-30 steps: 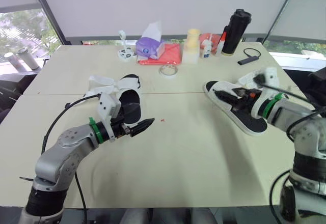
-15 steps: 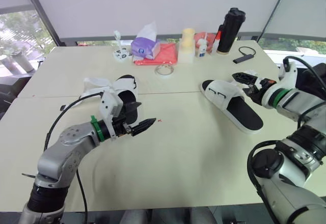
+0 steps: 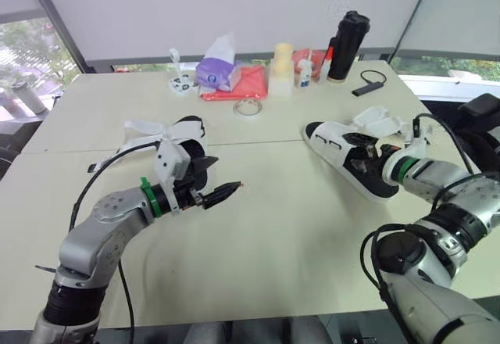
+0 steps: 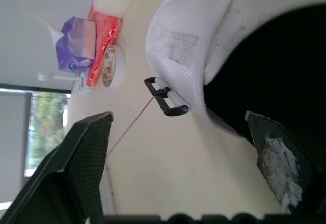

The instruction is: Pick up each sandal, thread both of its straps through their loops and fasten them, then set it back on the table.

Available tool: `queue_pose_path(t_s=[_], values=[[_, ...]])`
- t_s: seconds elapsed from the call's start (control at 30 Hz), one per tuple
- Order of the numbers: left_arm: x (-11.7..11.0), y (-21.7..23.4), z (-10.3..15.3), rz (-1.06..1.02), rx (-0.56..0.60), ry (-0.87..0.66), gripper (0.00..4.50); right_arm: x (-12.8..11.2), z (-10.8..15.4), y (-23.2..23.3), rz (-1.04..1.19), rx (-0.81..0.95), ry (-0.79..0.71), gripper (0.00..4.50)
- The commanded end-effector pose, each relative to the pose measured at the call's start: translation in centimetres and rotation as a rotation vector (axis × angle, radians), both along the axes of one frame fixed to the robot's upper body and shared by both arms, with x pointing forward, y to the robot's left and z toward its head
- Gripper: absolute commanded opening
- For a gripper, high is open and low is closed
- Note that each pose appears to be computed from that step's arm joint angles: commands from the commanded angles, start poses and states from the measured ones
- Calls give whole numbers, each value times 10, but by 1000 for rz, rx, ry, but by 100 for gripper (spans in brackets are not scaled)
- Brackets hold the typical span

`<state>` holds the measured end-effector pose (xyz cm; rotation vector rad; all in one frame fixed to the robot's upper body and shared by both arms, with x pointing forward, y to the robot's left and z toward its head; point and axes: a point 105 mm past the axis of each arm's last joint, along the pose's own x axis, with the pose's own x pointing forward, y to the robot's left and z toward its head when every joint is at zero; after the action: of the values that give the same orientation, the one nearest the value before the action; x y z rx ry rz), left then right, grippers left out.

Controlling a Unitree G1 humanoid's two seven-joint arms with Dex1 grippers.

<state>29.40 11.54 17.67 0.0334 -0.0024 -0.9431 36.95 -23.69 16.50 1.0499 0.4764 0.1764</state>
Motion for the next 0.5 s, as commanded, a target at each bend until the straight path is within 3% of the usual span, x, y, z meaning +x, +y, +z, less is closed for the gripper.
queue_pose_path(t_s=[0.03, 0.5], values=[[-3, 0, 14, 7, -7, -67, 450, 7, 11, -5, -31, 34, -50, 446], [-5, -3, 17, 22, -14, -84, 450, 43, 16, 1, -68, 124, -120, 446]])
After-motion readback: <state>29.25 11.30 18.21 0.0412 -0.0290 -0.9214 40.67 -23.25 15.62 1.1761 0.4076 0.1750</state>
